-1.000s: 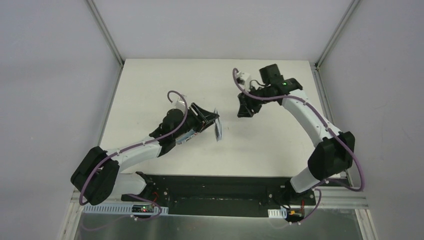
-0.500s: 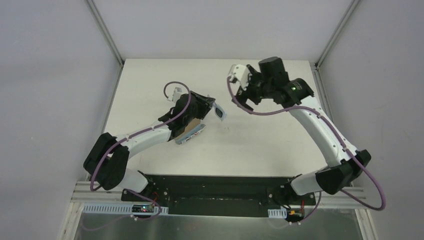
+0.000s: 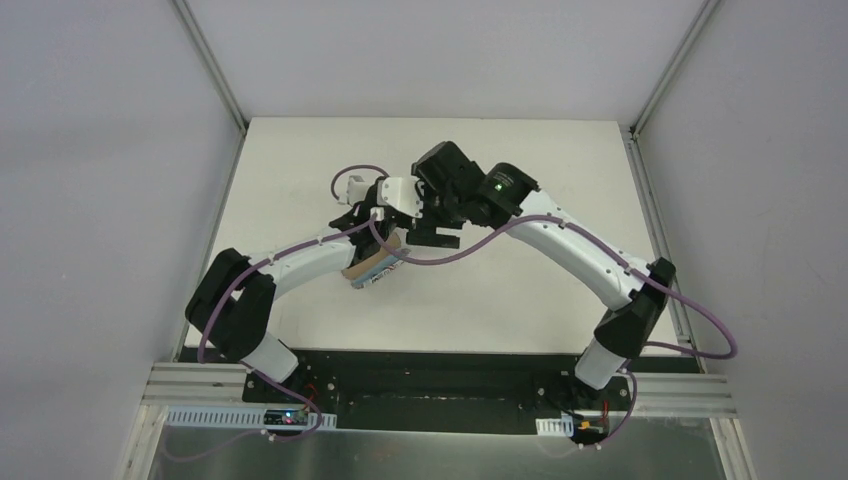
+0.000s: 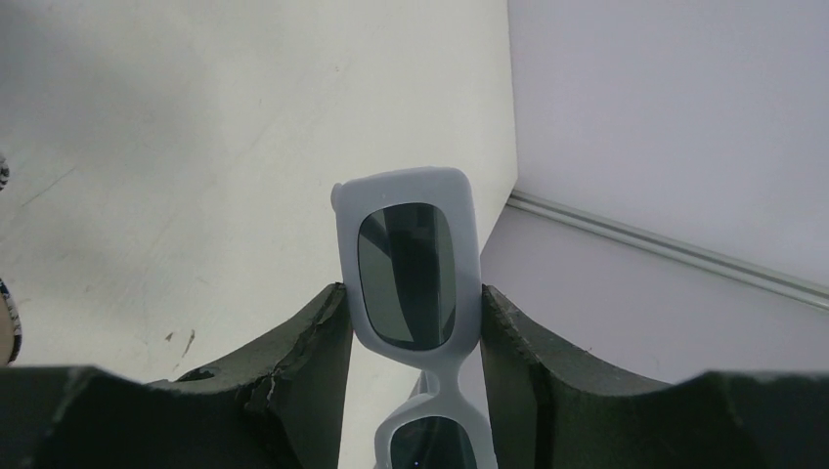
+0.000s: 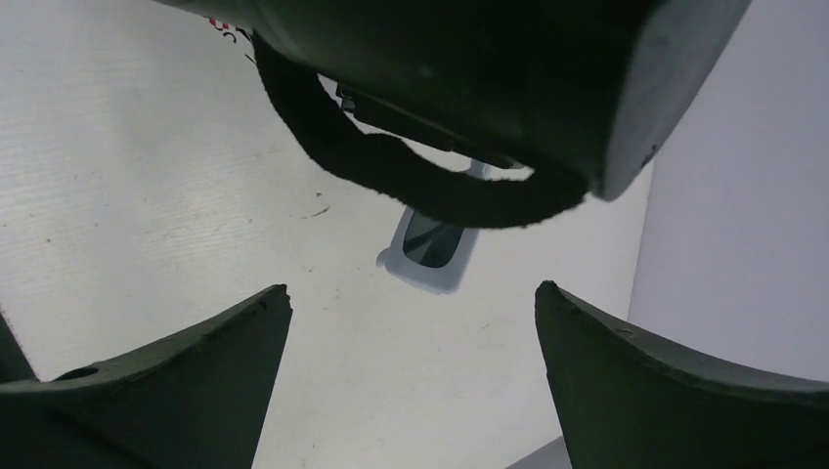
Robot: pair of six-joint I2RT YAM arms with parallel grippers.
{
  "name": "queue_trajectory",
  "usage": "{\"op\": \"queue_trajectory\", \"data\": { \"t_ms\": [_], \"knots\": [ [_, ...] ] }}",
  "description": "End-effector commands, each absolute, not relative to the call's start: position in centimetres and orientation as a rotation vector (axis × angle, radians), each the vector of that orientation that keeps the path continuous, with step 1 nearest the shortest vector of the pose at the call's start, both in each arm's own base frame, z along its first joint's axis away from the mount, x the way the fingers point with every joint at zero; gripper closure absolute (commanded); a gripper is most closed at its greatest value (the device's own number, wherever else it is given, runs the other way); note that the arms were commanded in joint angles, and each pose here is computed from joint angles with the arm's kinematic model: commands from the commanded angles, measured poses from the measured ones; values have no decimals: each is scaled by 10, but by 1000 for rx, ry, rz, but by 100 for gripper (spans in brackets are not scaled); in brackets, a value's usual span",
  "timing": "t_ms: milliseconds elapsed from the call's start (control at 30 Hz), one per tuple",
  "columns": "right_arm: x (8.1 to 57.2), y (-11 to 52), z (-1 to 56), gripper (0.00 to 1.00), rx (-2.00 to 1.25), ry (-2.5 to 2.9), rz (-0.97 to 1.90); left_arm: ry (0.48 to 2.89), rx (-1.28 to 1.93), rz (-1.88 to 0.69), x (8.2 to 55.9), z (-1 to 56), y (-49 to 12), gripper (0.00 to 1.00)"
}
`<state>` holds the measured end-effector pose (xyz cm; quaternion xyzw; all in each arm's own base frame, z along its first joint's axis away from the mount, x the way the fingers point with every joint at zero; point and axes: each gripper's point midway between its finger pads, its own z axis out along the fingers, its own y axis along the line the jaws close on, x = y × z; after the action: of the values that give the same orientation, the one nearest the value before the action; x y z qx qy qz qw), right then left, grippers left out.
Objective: Organize the sunglasses
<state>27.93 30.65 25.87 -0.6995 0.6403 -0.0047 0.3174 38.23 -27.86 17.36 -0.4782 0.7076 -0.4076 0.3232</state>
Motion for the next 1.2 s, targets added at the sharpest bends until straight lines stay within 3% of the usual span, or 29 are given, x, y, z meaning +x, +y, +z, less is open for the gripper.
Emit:
{"op": "queue_trajectory", "data": {
  "t_ms": [0,167,367,500,633,867,1000,1167],
  "knots": [
    [276,292,275,0,-1841,1550,-252,1776,-1337,-1165,386,200,-284,100],
    [275,291,265,0,-1881,1552,-295,1785,-1374,-1236,384,200,-292,100],
    [257,288,298,13,-1836,1378,-205,1766,-1439,-1333,377,196,-292,100],
    [252,272,302,7,-1804,1226,-267,1755,-1452,-1342,376,197,-290,100],
    [250,260,288,13,-1787,1320,-227,1795,-1403,-1342,378,198,-298,100],
    [277,204,344,10,-1365,1560,203,2144,-969,-1050,385,174,-329,100],
    [300,148,333,10,-1144,1729,268,2272,-853,-945,368,146,-350,100],
    [321,97,308,10,-875,1890,320,2401,-612,-621,347,125,-370,100]
  ]
}}
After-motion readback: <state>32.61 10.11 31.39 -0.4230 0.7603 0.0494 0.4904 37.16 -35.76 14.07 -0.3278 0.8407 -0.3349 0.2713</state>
